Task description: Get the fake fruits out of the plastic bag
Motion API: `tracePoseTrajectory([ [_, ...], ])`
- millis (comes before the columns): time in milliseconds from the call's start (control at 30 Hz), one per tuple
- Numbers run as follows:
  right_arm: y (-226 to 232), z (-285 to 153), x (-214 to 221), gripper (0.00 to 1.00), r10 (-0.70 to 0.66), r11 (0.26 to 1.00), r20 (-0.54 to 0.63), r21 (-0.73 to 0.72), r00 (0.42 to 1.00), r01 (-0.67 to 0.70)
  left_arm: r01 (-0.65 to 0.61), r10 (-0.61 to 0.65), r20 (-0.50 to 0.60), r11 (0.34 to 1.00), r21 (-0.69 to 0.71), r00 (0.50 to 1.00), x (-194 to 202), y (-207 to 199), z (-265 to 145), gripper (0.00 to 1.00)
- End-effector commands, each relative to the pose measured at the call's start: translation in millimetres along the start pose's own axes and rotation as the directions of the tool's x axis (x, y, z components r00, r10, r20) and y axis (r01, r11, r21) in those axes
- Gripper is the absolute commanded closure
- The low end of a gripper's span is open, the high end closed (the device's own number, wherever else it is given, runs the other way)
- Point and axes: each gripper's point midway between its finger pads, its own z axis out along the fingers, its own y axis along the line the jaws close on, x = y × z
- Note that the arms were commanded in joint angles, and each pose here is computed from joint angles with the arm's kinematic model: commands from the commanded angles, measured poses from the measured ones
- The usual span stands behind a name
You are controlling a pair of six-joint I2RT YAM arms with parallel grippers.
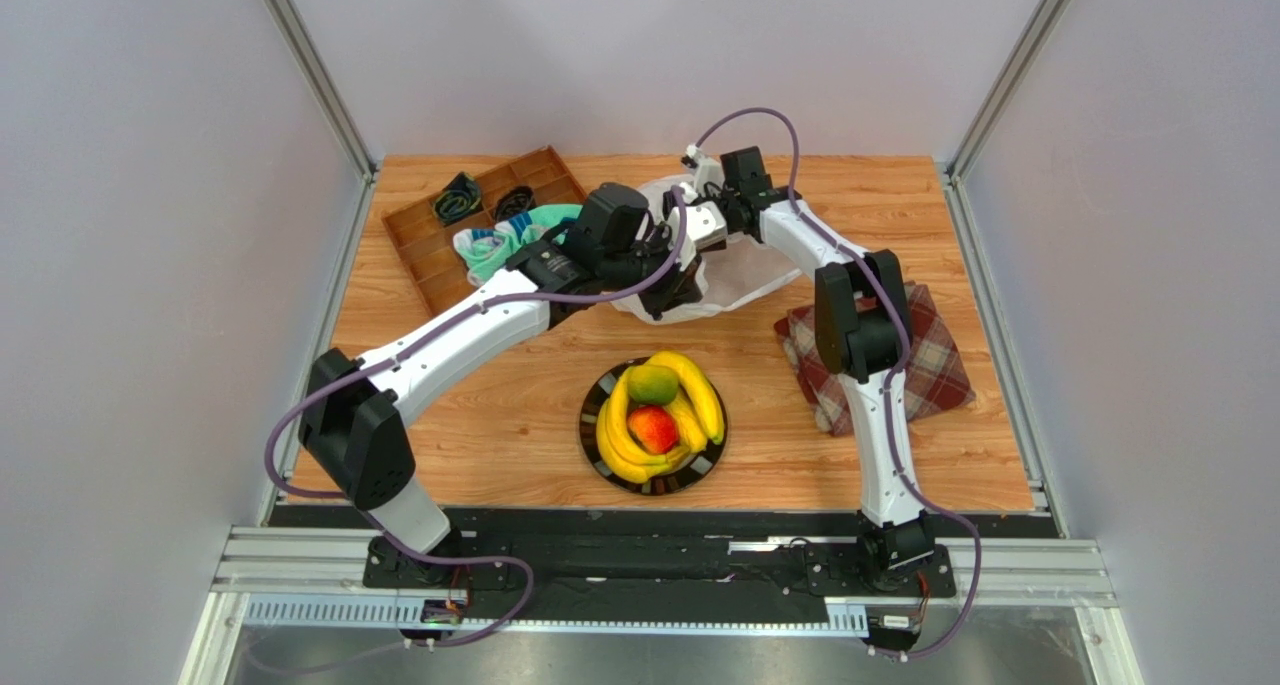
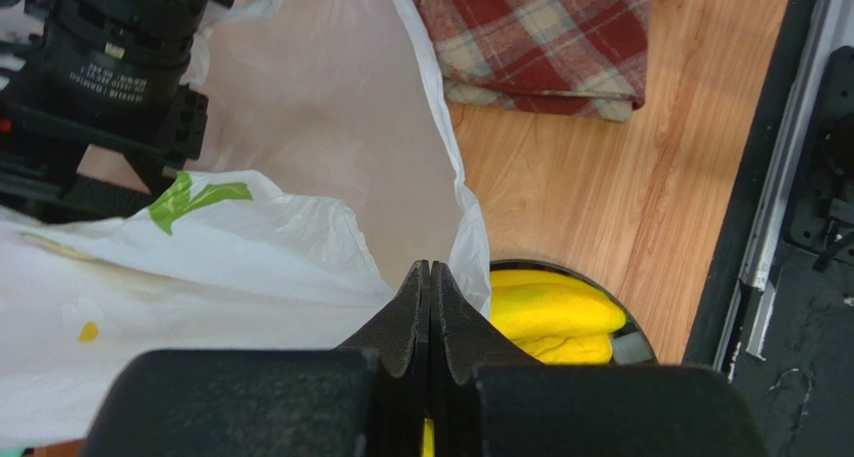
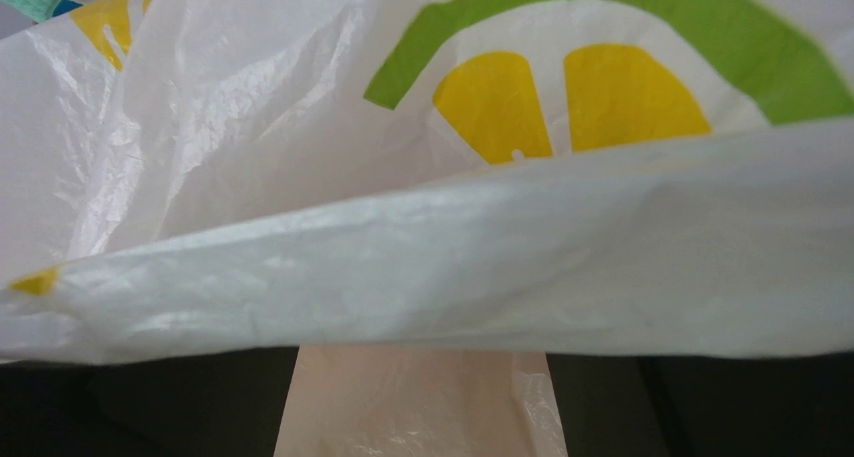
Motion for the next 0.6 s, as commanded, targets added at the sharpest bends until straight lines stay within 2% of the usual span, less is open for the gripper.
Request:
tracePoseTrajectory([
  [0, 7, -9, -15, 0.13, -0.002, 1.0, 0.041, -0.024, 0.999, 0.003, -0.025, 0.017, 0.074, 0.992, 0.121, 0.997, -37, -20, 9, 1.0],
  [133, 19, -26, -9, 0.11, 0.01, 0.999, 0.035, -0.034, 0.999, -0.009, -0.058, 0.037, 0.114, 0.981, 0.183, 0.993, -53, -36, 0, 1.0],
  [233, 37, -38, 0, 0.09, 0.046, 0.997, 0.026, -0.065, 0.999, -0.044, -0.108, 0.08, 0.16, 0.979, 0.174, 0.984, -62, -45, -24, 1.0],
  [433, 61, -30, 22, 0.05, 0.053, 0.995, -0.027, -0.079, 0.998, -0.055, -0.119, 0.115, 0.074, 0.991, 0.055, 0.991, -6, -40, -48, 1.0],
  [567, 66, -14, 31, 0.05, 0.061, 0.997, -0.055, -0.051, 0.997, -0.064, -0.129, 0.124, 0.079, 0.99, 0.05, 0.989, -4, -42, -54, 1.0],
])
